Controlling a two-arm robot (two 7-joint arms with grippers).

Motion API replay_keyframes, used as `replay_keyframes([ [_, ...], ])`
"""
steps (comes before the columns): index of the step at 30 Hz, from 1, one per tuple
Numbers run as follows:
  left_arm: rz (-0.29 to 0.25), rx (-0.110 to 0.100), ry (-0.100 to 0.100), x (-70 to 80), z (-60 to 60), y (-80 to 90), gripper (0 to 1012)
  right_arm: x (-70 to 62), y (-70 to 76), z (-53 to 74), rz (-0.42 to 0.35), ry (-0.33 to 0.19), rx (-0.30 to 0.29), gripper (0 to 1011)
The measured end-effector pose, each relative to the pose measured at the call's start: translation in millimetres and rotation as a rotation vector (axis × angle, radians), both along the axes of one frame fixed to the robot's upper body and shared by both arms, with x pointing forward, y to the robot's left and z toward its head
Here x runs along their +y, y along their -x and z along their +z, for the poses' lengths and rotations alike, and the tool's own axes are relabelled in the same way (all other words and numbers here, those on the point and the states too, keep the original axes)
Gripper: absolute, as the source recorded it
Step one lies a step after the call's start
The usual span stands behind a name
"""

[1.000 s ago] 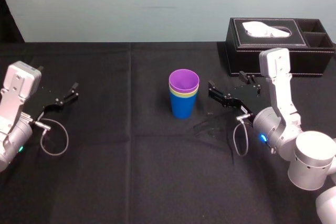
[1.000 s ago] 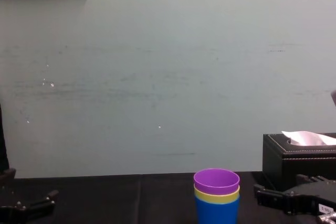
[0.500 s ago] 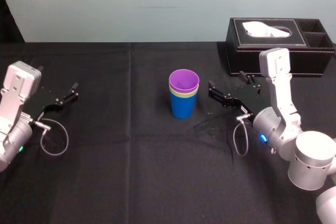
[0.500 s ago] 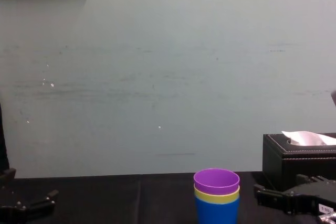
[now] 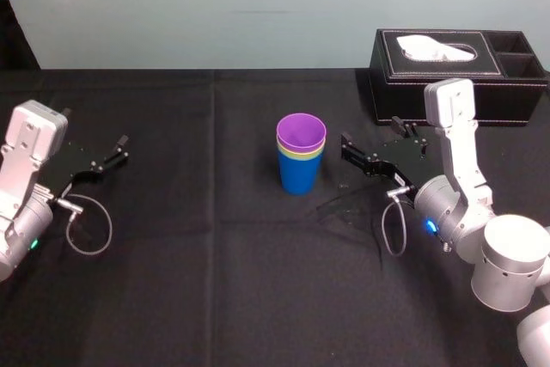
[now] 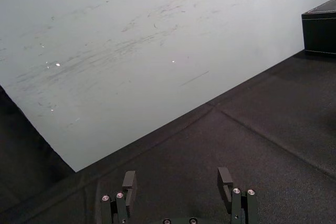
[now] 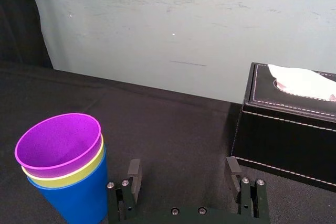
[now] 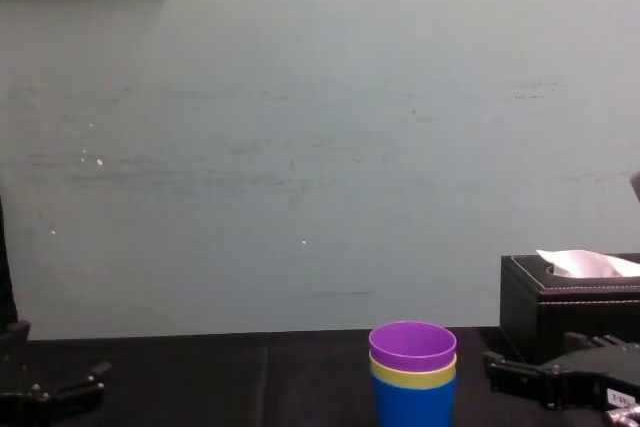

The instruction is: Stack the three plastic cups sequentially using one hand.

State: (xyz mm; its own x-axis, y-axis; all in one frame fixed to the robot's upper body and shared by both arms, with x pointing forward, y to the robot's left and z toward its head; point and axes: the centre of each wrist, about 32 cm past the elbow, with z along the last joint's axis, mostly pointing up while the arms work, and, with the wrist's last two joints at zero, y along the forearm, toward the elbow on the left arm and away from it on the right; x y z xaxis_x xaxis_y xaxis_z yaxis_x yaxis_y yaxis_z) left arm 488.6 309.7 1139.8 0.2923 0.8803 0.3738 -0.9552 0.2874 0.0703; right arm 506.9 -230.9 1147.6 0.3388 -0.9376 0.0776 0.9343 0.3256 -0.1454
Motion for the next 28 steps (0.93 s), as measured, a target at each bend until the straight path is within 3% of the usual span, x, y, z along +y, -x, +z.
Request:
replay_keyframes([
  [28,0.000,0.000,0.000,0.0,0.0,0.0,1011,0.0,0.0,0.0,0.000,0.000,0.000,1000],
])
